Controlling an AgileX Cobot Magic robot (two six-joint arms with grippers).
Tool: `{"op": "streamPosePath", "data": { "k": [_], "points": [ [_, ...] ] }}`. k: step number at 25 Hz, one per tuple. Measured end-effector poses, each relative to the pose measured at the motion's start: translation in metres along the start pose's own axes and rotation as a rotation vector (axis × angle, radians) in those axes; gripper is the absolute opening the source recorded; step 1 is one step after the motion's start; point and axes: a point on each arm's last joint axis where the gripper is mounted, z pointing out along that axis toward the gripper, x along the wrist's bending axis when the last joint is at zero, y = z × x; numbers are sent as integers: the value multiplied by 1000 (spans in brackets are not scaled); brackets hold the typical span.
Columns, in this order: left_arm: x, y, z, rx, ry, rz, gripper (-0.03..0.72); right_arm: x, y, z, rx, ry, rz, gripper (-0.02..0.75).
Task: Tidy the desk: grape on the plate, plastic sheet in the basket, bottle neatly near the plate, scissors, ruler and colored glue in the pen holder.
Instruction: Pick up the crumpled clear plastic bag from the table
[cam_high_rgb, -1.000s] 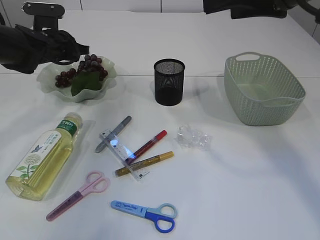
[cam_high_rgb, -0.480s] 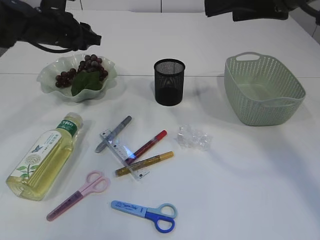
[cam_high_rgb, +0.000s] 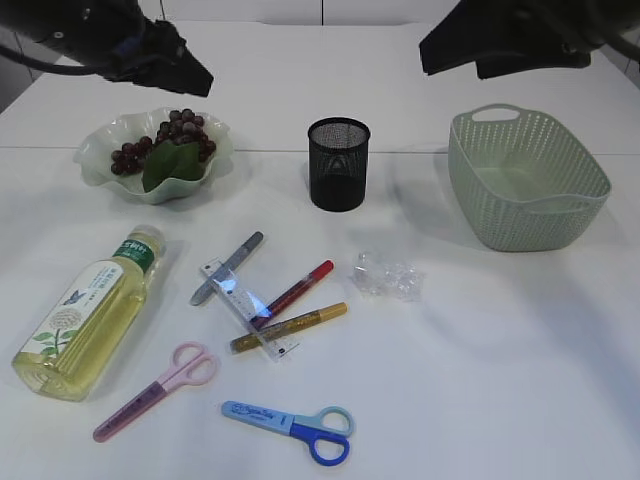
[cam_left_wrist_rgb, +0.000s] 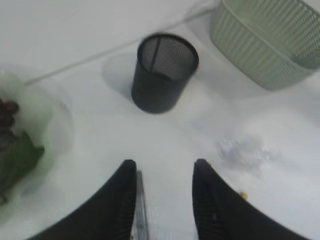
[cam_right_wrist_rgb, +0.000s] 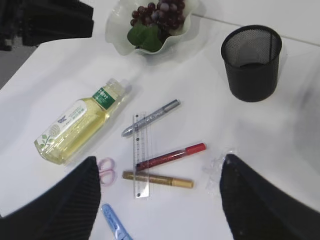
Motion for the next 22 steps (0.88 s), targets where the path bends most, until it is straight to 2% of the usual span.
{"op": "streamPosePath", "data": {
  "k": [5, 9, 14, 17, 22],
  "points": [
    [-17, -13, -31, 230, -52, -11, 281, 2, -7, 0, 73, 18, 13, 577],
    [-27, -19, -62, 362, -11, -77, 281, 0, -15, -1, 165, -4, 42, 577],
    [-19, -27, -82, 463, 207, -271, 281, -4, -26, -4, 282, -71, 138, 577],
    [-13, -29, -85, 476, 297, -327, 290, -8, -30, -5, 325, -124, 199, 577],
    [-15, -28, -89, 466, 297, -363, 417, -9, -32, -6, 343, -155, 271, 578]
  ]
}}
